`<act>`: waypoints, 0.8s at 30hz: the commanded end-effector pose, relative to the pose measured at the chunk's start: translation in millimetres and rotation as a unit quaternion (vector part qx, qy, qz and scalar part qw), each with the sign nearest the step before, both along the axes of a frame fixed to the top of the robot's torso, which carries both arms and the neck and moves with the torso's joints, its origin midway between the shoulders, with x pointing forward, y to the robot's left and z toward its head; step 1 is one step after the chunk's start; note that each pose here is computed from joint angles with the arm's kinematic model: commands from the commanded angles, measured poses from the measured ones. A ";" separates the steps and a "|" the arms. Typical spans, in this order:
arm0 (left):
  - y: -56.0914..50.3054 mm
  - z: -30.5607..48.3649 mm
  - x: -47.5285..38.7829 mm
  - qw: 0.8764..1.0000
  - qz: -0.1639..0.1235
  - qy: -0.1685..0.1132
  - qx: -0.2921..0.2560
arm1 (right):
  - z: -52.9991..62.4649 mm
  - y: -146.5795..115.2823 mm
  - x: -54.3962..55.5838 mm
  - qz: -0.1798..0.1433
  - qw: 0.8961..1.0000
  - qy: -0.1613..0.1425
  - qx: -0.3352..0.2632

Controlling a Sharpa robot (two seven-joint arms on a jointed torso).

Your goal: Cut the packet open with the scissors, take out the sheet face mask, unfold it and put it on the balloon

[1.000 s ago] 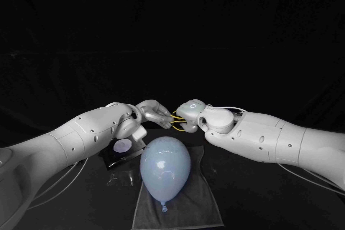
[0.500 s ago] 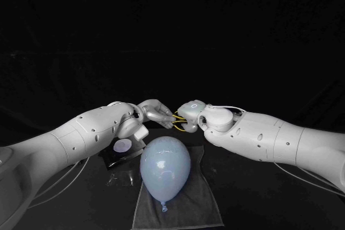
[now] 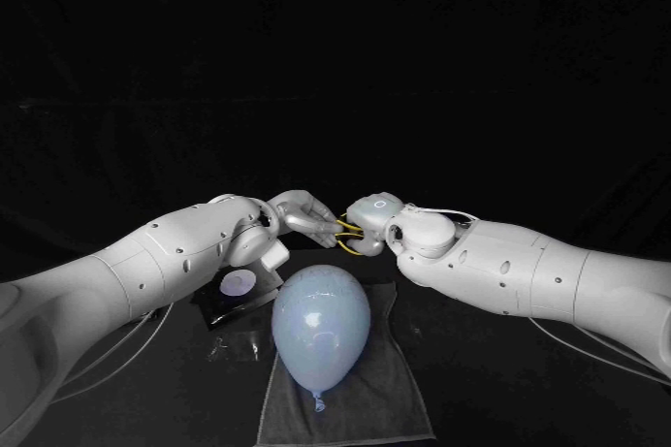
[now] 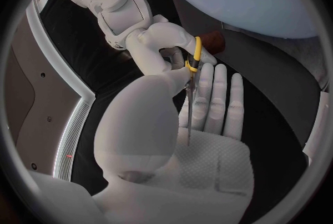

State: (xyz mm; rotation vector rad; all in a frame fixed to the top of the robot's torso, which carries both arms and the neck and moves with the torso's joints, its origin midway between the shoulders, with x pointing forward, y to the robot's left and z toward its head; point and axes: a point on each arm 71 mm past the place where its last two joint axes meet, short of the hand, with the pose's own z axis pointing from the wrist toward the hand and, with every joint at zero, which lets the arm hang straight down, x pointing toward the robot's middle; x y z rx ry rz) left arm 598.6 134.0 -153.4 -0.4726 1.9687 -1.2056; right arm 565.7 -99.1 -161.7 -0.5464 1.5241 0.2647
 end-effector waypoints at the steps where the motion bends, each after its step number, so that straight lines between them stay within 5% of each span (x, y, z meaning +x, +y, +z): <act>1: -21.0 5.5 -7.7 0.998 -0.047 0.001 -0.031 | 3.3 7.8 -2.2 0.007 1.000 -0.008 0.022; 19: -30.7 7.3 -13.0 0.997 -0.064 0.006 -0.034 | -4.0 5.9 -2.2 -0.018 1.000 0.000 -0.012; 24: -27.6 9.1 -11.3 0.998 -0.050 0.005 -0.041 | -5.9 4.6 -3.2 -0.021 1.000 0.004 -0.021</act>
